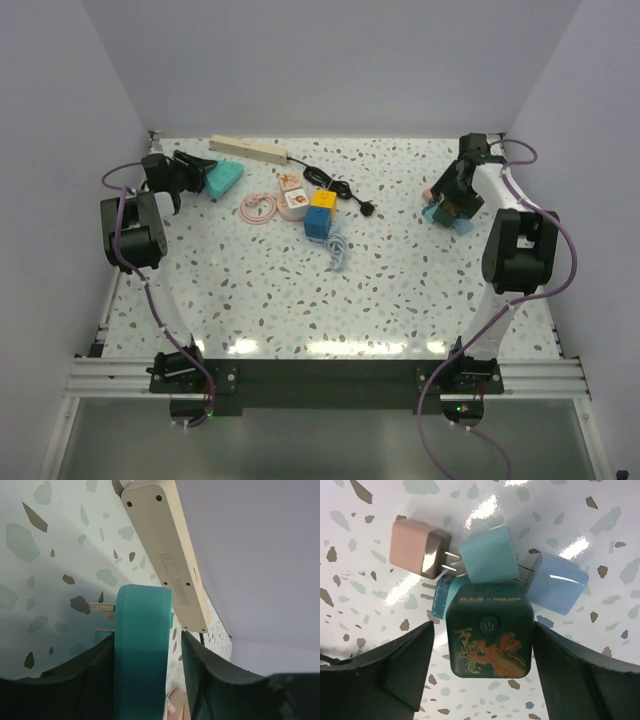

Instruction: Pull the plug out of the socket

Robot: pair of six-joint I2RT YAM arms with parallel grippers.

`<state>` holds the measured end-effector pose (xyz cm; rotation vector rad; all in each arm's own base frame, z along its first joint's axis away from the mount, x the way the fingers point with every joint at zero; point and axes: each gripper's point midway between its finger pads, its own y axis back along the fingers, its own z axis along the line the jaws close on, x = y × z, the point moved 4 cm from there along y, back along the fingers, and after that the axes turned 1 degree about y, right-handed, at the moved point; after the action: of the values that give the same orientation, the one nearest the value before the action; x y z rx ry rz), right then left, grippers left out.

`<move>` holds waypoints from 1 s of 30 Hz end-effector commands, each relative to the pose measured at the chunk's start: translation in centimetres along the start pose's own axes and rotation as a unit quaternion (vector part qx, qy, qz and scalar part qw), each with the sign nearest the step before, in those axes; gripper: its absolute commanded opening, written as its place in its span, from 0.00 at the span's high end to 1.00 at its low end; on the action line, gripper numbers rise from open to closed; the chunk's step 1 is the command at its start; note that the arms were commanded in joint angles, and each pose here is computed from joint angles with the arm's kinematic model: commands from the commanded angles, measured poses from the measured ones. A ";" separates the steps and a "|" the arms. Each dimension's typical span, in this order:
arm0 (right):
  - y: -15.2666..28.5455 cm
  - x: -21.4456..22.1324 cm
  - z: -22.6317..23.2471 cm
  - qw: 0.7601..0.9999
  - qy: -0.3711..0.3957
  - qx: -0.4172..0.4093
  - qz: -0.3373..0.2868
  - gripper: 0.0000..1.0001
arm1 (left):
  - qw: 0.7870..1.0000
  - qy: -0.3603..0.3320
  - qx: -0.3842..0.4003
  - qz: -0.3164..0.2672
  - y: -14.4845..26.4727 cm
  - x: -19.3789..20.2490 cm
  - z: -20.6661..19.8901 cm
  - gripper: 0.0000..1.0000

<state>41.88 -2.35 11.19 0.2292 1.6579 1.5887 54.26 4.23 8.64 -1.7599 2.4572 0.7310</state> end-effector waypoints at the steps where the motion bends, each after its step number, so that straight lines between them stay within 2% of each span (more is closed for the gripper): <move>1: 3.1 -2.7 0.7 0.999 -0.008 -0.018 -0.049 0.17 | 1.000 -0.009 0.018 -0.021 0.9 -1.0 -1.7 0.43; 8: 7.9 -3.3 0.6 0.996 -0.007 -0.055 -0.072 0.10 | 0.998 -0.011 -0.046 -0.033 2.7 -1.3 -1.8 0.14; 11: 10.1 -2.8 0.7 0.993 0.000 -0.088 -0.076 0.08 | 0.995 -0.011 -0.088 -0.043 3.8 -1.7 -2.0 0.08; 15: 11.8 -0.6 2.5 0.986 0.053 -0.150 -0.049 0.06 | 0.989 -0.026 -0.134 -0.058 5.9 -2.1 -2.6 0.06; 18: 12.5 3.2 5.8 0.972 0.145 -0.186 -0.014 0.06 | 0.983 -0.041 -0.163 -0.074 8.1 -2.3 -3.4 0.03; 22: 14.2 9.6 11.4 0.933 0.233 -0.273 0.023 0.06 | 0.981 -0.061 -0.179 -0.046 9.4 -1.2 -2.9 0.01; 25: 15.1 13.4 14.8 0.909 0.291 -0.297 0.032 0.06 | 0.981 -0.074 -0.180 -0.021 10.6 0.5 -2.2 0.00; 27: 15.3 14.9 16.8 0.898 0.315 -0.306 0.035 0.05 | 0.985 -0.088 -0.151 -0.011 11.6 1.3 -3.1 0.00; 28: 15.6 16.3 17.6 0.893 0.334 -0.301 0.030 0.04 | 0.985 -0.086 -0.152 0.005 12.1 2.6 -2.2 0.00; 30: 15.3 17.3 18.9 0.891 0.348 -0.289 0.028 0.01 | 0.986 -0.106 -0.127 0.019 13.3 3.9 -3.2 0.00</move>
<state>35.78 23.72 18.32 -0.5623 1.5877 2.3138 43.79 4.52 13.60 -1.7611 2.3348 1.2667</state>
